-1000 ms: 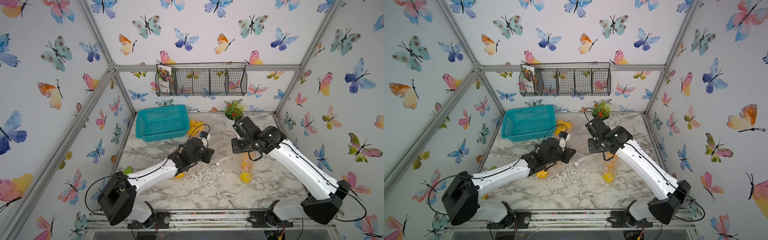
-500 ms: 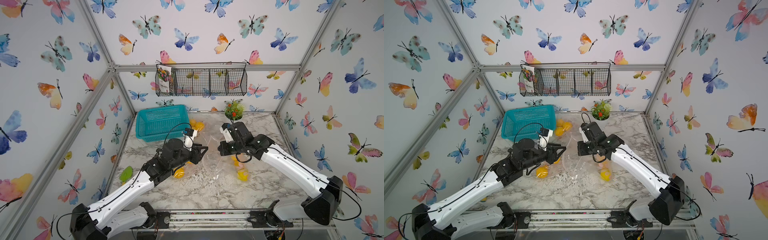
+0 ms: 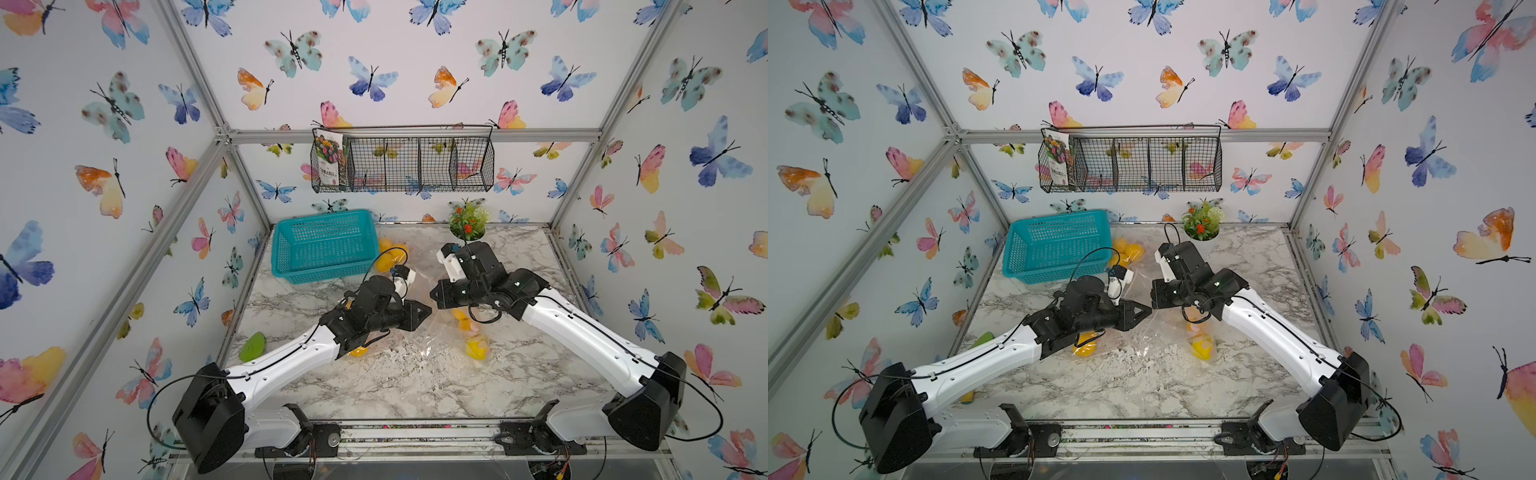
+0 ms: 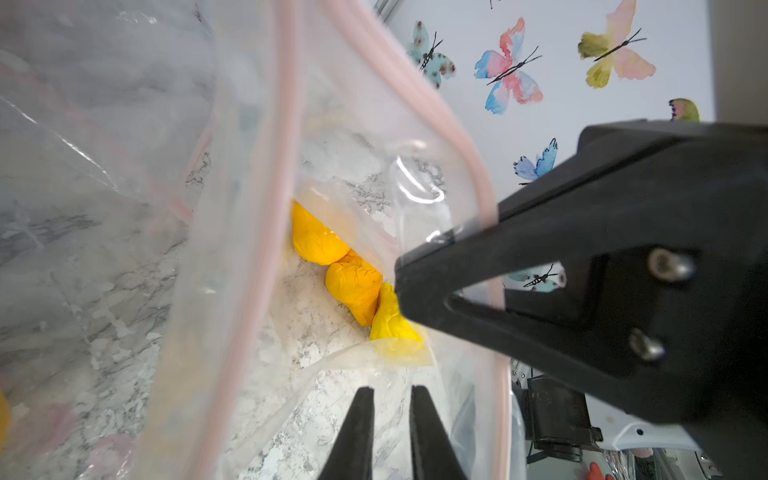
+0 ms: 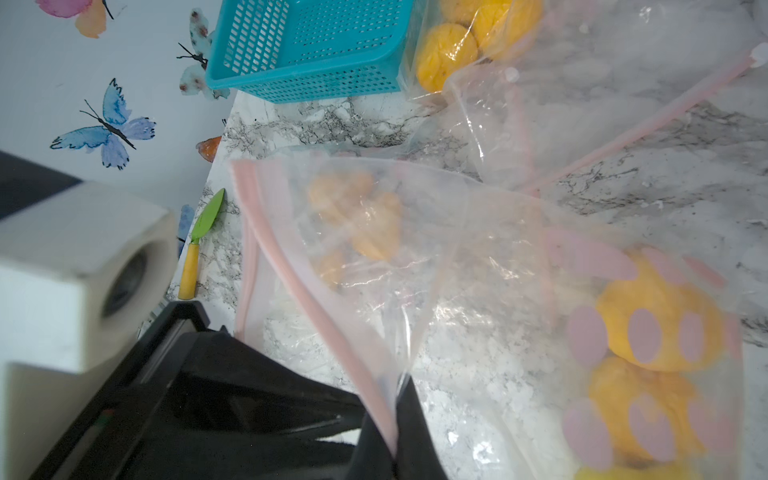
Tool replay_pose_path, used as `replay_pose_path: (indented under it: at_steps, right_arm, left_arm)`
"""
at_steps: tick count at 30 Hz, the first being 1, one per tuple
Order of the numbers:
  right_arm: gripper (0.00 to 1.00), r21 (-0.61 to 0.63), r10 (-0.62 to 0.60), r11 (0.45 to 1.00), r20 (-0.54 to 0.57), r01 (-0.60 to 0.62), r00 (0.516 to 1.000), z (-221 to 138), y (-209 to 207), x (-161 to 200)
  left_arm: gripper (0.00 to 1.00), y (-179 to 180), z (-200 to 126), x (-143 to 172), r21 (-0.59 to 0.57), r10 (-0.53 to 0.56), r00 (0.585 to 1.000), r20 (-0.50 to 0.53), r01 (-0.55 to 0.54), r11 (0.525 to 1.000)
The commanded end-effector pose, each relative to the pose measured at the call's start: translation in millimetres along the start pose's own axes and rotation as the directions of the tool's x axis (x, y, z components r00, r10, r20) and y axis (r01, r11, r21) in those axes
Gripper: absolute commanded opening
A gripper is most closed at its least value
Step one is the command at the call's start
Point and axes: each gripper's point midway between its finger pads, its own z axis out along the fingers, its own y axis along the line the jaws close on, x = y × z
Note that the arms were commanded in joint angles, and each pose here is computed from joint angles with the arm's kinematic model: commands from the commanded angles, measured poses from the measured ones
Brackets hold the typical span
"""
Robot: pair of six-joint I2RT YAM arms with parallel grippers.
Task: Open the zip-top bag and take out the pear
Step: Open the zipper of the food storage bag at the center of the board.
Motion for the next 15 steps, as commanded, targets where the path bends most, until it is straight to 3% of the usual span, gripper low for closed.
replay_pose_path:
  at_steps: [1,7,11,12,15]
  right_arm:
    - [0.02,-0.069,-0.001,0.998,0.035,0.003,0.999,-10.2,19.4,-8.1]
    - [0.02,-0.124,-0.012,0.992,0.034,0.016,0.999,-9.1,44.7,-9.2]
    - [0.04,-0.185,-0.010,0.983,0.031,0.015,0.999,-7.4,57.3,-9.0]
    - [0.07,-0.206,-0.012,0.978,0.031,0.018,0.999,-6.8,60.3,-8.3]
    - [0.37,-0.146,-0.011,0.989,0.056,0.019,0.998,-4.4,47.1,-7.8]
  left_arm:
    - [0.22,8.4,15.2,6.0,-0.019,-0.035,0.999,-0.028,0.035,0.999]
    - [0.28,47.8,33.1,30.2,-0.141,-0.083,0.994,-0.065,0.074,0.987]
    - [0.32,47.2,36.9,38.4,-0.063,-0.073,0.996,-0.041,0.070,0.996]
    - [0.32,43.8,37.8,41.0,-0.032,-0.068,0.997,-0.042,0.067,0.997]
    - [0.31,52.4,39.1,47.7,-0.059,-0.077,0.996,-0.054,0.073,0.996]
